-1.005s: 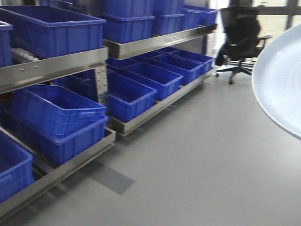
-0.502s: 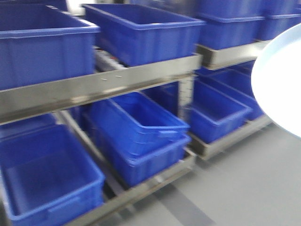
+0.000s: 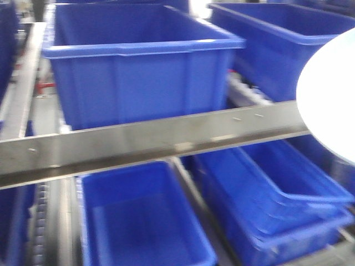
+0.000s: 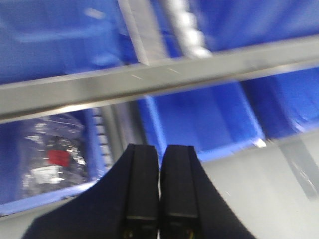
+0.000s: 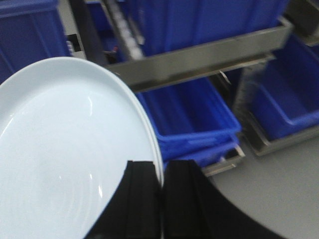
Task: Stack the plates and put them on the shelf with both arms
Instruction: 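Drive the base up to the shelf of blue bins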
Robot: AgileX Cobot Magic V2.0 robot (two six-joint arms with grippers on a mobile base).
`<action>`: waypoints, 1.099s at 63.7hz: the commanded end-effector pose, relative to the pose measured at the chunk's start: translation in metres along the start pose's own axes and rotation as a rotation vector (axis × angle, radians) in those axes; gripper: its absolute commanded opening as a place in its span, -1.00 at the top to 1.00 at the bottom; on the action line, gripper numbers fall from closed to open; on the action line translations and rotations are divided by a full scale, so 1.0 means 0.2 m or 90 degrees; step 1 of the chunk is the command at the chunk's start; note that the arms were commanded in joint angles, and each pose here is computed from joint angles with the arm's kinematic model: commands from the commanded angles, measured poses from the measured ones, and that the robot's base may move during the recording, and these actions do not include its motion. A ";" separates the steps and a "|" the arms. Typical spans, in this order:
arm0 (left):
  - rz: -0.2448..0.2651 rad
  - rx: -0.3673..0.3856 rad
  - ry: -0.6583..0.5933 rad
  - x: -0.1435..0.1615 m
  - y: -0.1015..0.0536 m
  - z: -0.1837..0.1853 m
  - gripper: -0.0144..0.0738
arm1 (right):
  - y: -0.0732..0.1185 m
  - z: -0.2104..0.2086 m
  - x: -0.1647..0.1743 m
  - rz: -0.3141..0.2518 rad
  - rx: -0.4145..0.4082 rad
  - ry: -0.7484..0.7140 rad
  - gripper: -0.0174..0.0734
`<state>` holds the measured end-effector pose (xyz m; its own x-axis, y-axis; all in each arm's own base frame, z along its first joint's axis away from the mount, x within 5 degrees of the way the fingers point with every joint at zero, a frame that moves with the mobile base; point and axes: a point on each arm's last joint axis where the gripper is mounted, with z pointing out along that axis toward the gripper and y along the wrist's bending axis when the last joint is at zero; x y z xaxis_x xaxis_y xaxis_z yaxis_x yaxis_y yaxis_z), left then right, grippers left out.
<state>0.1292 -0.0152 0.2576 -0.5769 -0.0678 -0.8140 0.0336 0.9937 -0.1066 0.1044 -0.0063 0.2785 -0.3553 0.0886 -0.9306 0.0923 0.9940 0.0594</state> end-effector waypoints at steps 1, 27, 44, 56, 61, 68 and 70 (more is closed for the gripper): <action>-0.002 0.015 -0.059 -0.07 -0.02 -0.02 0.46 | 0.01 -0.02 -0.09 -0.004 -0.009 -0.080 0.49; -0.002 0.015 -0.059 -0.07 -0.02 -0.02 0.46 | 0.01 -0.02 -0.09 -0.004 -0.009 -0.080 0.49; -0.002 0.015 -0.059 -0.07 -0.02 -0.02 0.46 | 0.01 -0.02 -0.09 -0.004 -0.009 -0.078 0.49; -0.002 0.015 -0.059 -0.07 -0.02 -0.02 0.46 | 0.01 -0.02 -0.09 -0.005 -0.011 -0.078 0.49; -0.002 0.015 -0.059 -0.07 -0.02 -0.02 0.46 | 0.01 -0.02 -0.09 -0.005 -0.011 -0.078 0.49; -0.002 0.015 -0.059 -0.07 -0.02 -0.02 0.46 | 0.01 -0.02 -0.09 -0.005 -0.011 -0.078 0.49; -0.002 0.015 -0.059 -0.07 -0.02 -0.02 0.46 | 0.01 -0.02 -0.09 -0.005 -0.011 -0.078 0.49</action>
<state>0.1292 -0.0152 0.2576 -0.5769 -0.0678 -0.8140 0.0336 0.9937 -0.1066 0.1044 -0.0063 0.2785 -0.3553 0.0886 -0.9306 0.0923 0.9940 0.0594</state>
